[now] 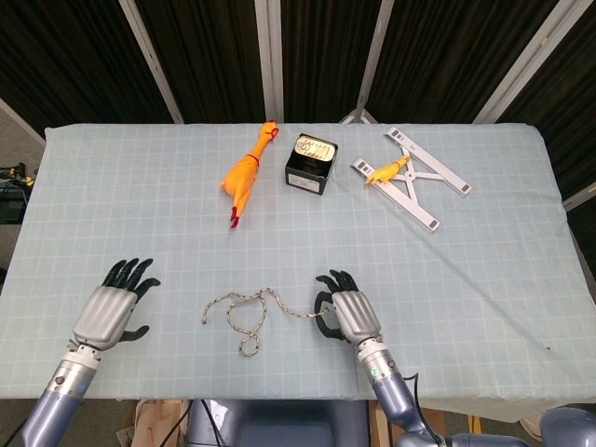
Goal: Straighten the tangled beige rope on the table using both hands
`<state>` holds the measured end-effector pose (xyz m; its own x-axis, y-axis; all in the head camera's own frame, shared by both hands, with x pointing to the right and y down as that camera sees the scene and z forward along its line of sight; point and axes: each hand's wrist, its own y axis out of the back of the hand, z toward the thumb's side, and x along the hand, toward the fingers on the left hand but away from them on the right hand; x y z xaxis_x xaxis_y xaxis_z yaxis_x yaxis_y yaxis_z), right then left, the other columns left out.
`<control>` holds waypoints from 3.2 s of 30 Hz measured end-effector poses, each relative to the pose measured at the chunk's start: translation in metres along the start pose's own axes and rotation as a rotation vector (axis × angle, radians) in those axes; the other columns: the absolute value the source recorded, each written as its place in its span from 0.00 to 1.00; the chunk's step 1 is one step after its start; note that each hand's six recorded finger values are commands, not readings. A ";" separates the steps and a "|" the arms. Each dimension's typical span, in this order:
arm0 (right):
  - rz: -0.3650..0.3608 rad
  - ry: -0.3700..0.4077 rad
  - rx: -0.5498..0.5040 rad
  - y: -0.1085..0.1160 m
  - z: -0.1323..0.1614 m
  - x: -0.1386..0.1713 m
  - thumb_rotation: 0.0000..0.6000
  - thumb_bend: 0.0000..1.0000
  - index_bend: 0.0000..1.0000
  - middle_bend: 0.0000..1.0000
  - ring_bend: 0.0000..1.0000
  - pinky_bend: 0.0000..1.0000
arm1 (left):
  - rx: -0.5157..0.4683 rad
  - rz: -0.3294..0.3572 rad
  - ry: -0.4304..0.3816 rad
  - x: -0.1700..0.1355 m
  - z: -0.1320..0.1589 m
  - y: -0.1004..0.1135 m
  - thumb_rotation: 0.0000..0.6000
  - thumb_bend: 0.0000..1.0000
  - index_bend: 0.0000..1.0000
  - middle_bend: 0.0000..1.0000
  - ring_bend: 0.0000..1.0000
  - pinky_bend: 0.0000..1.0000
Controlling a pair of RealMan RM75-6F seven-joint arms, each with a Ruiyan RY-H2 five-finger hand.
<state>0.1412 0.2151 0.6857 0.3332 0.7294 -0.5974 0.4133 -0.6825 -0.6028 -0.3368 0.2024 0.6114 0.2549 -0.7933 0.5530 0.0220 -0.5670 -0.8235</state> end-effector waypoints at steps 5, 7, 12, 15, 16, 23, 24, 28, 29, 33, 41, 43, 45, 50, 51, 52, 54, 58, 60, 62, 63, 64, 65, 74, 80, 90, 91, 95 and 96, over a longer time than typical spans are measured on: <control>-0.006 -0.005 -0.001 0.004 -0.002 0.000 1.00 0.49 0.61 0.20 0.00 0.00 | 0.018 -0.013 -0.026 0.016 0.020 -0.002 1.00 0.25 0.34 0.06 0.00 0.00; -0.008 -0.007 -0.002 0.005 -0.002 -0.001 1.00 0.49 0.61 0.20 0.00 0.00 | 0.025 -0.017 -0.029 0.019 0.025 -0.004 1.00 0.25 0.35 0.06 0.00 0.00; -0.008 -0.010 -0.006 0.006 -0.003 0.000 1.00 0.49 0.61 0.20 0.00 0.00 | 0.022 -0.031 -0.012 0.027 0.031 -0.011 1.00 0.26 0.33 0.06 0.00 0.00; -0.007 -0.011 -0.006 0.006 -0.004 0.000 1.00 0.49 0.61 0.20 0.00 0.00 | -0.018 -0.049 0.013 0.030 0.033 -0.017 1.00 0.26 0.30 0.06 0.00 0.00; -0.007 -0.011 -0.006 0.006 -0.004 0.000 1.00 0.49 0.61 0.20 0.00 0.00 | -0.033 -0.055 0.021 0.031 0.034 -0.019 1.00 0.26 0.29 0.06 0.00 0.00; -0.003 -0.018 -0.008 0.004 -0.006 0.001 1.00 0.49 0.61 0.20 0.00 0.00 | -0.102 -0.060 0.030 0.041 0.061 -0.032 1.00 0.26 0.27 0.06 0.00 0.00; -0.003 -0.018 -0.007 0.004 -0.006 0.001 1.00 0.49 0.61 0.20 0.00 0.00 | -0.106 -0.058 0.031 0.043 0.064 -0.033 1.00 0.26 0.27 0.06 0.00 0.00; -0.002 -0.019 -0.005 0.005 -0.007 0.001 1.00 0.49 0.61 0.20 0.00 0.00 | -0.119 -0.047 0.034 0.049 0.076 -0.039 1.00 0.26 0.25 0.06 0.00 0.00; -0.003 -0.019 -0.005 0.005 -0.007 0.001 1.00 0.49 0.61 0.20 0.00 0.00 | -0.126 -0.043 0.036 0.051 0.080 -0.040 1.00 0.26 0.23 0.05 0.00 0.00; -0.004 -0.018 -0.005 0.006 -0.007 0.002 1.00 0.49 0.61 0.20 0.00 0.00 | -0.128 -0.038 0.052 0.057 0.088 -0.045 1.00 0.26 0.17 0.02 0.00 0.00; 0.002 -0.019 -0.002 0.005 -0.008 0.002 1.00 0.49 0.61 0.20 0.00 0.00 | -0.127 -0.054 0.081 0.067 0.096 -0.056 1.00 0.27 0.14 0.00 0.00 0.00; 0.004 -0.020 0.001 0.005 -0.009 0.003 1.00 0.49 0.61 0.20 0.00 0.00 | -0.126 -0.059 0.088 0.069 0.098 -0.059 1.00 0.27 0.14 0.00 0.00 0.00; 0.005 -0.022 0.000 0.004 -0.010 0.003 1.00 0.49 0.61 0.20 0.00 0.00 | -0.125 -0.058 0.096 0.072 0.099 -0.060 1.00 0.27 0.14 0.00 0.00 0.00; 0.004 -0.019 0.003 0.005 -0.009 0.003 1.00 0.49 0.61 0.20 0.00 0.00 | -0.110 -0.052 0.112 0.077 0.096 -0.061 1.00 0.30 0.14 0.00 0.00 0.00; 0.005 -0.018 0.005 0.005 -0.009 0.003 1.00 0.49 0.61 0.20 0.00 0.00 | -0.108 -0.051 0.115 0.077 0.095 -0.061 1.00 0.30 0.14 0.00 0.00 0.00; 0.006 -0.017 0.006 0.005 -0.009 0.003 1.00 0.49 0.61 0.20 0.00 0.00 | -0.107 -0.049 0.119 0.078 0.094 -0.061 1.00 0.30 0.14 0.00 0.00 0.00; 0.007 -0.016 0.009 0.005 -0.009 0.003 1.00 0.49 0.61 0.20 0.00 0.00 | -0.106 -0.043 0.128 0.081 0.091 -0.060 1.00 0.31 0.14 0.00 0.00 0.00; 0.008 -0.019 0.010 0.004 -0.010 0.003 1.00 0.49 0.61 0.20 0.00 0.00 | -0.095 -0.028 0.141 0.084 0.083 -0.056 1.00 0.32 0.14 0.00 0.00 0.00; 0.009 -0.021 0.010 0.003 -0.010 0.003 1.00 0.49 0.61 0.20 0.00 0.00 | -0.087 -0.023 0.149 0.085 0.078 -0.054 1.00 0.32 0.14 0.00 0.00 0.00; 0.009 -0.023 0.010 0.003 -0.011 0.003 1.00 0.49 0.61 0.20 0.00 0.00 | -0.078 -0.021 0.158 0.087 0.073 -0.052 1.00 0.32 0.14 0.00 0.00 0.00; 0.010 -0.024 0.009 0.002 -0.011 0.003 1.00 0.49 0.61 0.20 0.00 0.00 | -0.073 -0.020 0.162 0.087 0.070 -0.051 1.00 0.32 0.14 0.00 0.00 0.00; 0.010 -0.024 0.009 0.002 -0.012 0.003 1.00 0.49 0.61 0.20 0.00 0.00 | -0.066 -0.019 0.166 0.088 0.068 -0.051 1.00 0.32 0.14 0.00 0.00 0.00; 0.010 -0.024 0.011 0.002 -0.012 0.003 1.00 0.49 0.61 0.20 0.00 0.00 | -0.057 -0.018 0.173 0.089 0.064 -0.050 1.00 0.32 0.14 0.00 0.00 0.00; 0.008 -0.029 0.017 0.003 -0.014 0.003 1.00 0.49 0.62 0.20 0.00 0.00 | -0.044 -0.007 0.219 0.096 0.047 -0.045 1.00 0.33 0.14 0.01 0.00 0.00; 0.007 -0.031 0.018 0.004 -0.015 0.003 1.00 0.49 0.62 0.20 0.00 0.00 | -0.065 -0.031 0.203 0.093 0.050 -0.046 1.00 0.33 0.27 0.01 0.00 0.00; 0.009 -0.028 0.016 0.003 -0.013 0.004 1.00 0.49 0.62 0.20 0.00 0.00 | -0.095 -0.079 0.151 0.089 0.070 -0.050 1.00 0.33 0.38 0.04 0.00 0.00; 0.009 -0.028 0.016 0.003 -0.013 0.004 1.00 0.49 0.62 0.20 0.00 0.00 | -0.099 -0.081 0.148 0.089 0.072 -0.050 1.00 0.33 0.38 0.04 0.00 0.00; 0.010 -0.028 0.017 0.003 -0.013 0.003 1.00 0.49 0.62 0.20 0.00 0.00 | -0.122 -0.089 0.141 0.089 0.081 -0.053 1.00 0.36 0.40 0.05 0.00 0.00; 0.010 -0.028 0.017 0.003 -0.013 0.003 1.00 0.49 0.62 0.20 0.00 0.00 | -0.125 -0.090 0.139 0.090 0.083 -0.053 1.00 0.37 0.40 0.05 0.00 0.00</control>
<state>0.1546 0.2163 0.6891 0.3131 0.7211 -0.6181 0.3957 -0.6906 -0.6053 -0.2351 0.1799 0.6945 0.1211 -0.7560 0.6433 -0.0840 -0.6535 -0.7522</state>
